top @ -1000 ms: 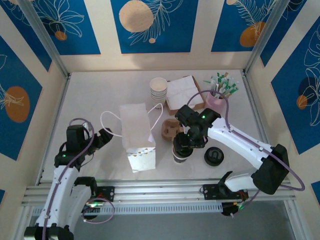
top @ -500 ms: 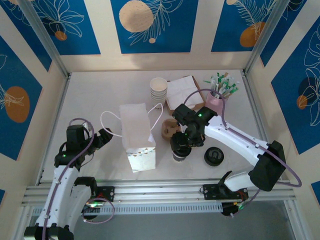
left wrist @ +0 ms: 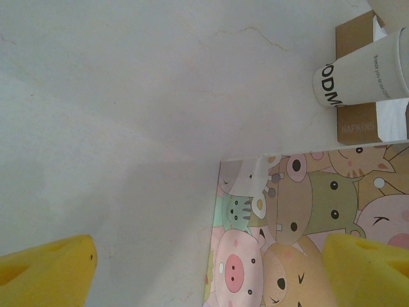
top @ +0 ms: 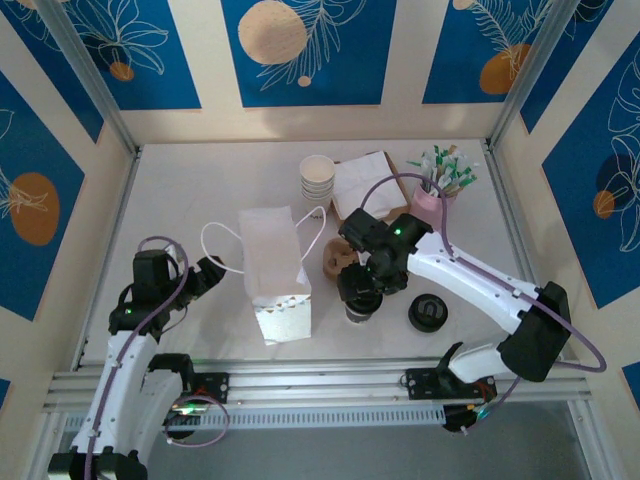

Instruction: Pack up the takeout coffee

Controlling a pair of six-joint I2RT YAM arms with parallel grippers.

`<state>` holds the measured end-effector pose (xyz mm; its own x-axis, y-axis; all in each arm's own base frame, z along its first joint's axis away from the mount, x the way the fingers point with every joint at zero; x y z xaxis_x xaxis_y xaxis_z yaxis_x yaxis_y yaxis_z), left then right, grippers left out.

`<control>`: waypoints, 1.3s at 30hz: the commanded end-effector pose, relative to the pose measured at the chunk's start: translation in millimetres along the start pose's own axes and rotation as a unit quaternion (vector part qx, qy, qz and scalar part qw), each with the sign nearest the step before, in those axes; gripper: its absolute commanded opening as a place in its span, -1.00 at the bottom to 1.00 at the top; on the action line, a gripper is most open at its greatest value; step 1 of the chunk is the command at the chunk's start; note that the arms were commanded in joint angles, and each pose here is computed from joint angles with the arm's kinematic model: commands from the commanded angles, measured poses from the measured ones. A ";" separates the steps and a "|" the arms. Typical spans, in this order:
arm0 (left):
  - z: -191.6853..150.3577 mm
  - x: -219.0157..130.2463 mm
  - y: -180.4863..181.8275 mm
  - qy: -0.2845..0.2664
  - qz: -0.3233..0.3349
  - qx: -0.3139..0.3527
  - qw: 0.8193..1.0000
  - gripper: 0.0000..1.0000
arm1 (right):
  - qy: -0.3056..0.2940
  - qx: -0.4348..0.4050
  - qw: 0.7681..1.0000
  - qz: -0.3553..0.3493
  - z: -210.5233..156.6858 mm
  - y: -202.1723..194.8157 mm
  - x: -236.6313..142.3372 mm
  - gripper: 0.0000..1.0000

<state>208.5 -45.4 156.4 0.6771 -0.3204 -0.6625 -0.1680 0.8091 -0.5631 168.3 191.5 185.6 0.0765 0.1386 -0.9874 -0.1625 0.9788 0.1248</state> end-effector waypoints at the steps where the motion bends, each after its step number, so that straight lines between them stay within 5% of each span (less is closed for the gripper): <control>1: -0.9 1.7 5.5 0.000 0.010 -0.009 1.000 0.82 | -0.047 -0.006 0.999 -0.010 1.0 -3.0 -15.6 0.72; 8: -0.8 1.3 5.1 0.000 0.009 -0.009 1.000 0.82 | -0.095 0.044 0.994 0.014 0.1 -8.1 -15.2 0.79; 39: -2.4 3.8 7.2 0.004 0.012 -0.011 1.000 0.79 | -0.049 0.043 0.997 -0.042 -8.2 -5.5 25.9 0.58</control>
<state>209.0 -45.3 154.3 0.6697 -0.3197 -0.6703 -0.1751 0.8092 -0.5609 167.0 193.8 166.3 0.1935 0.1081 -0.9751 -0.0795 0.9924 0.0942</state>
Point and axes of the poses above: each hand's point on the last joint's axis, 136 mm out from that joint toward the fingers, its own x axis out along the fingers, its own y axis along the line the jaws close on, z = x × y, the point moved 3 cm from there along -x, back along the fingers, and after that the axes turned 6 degrees about x, right-handed, at the moved point
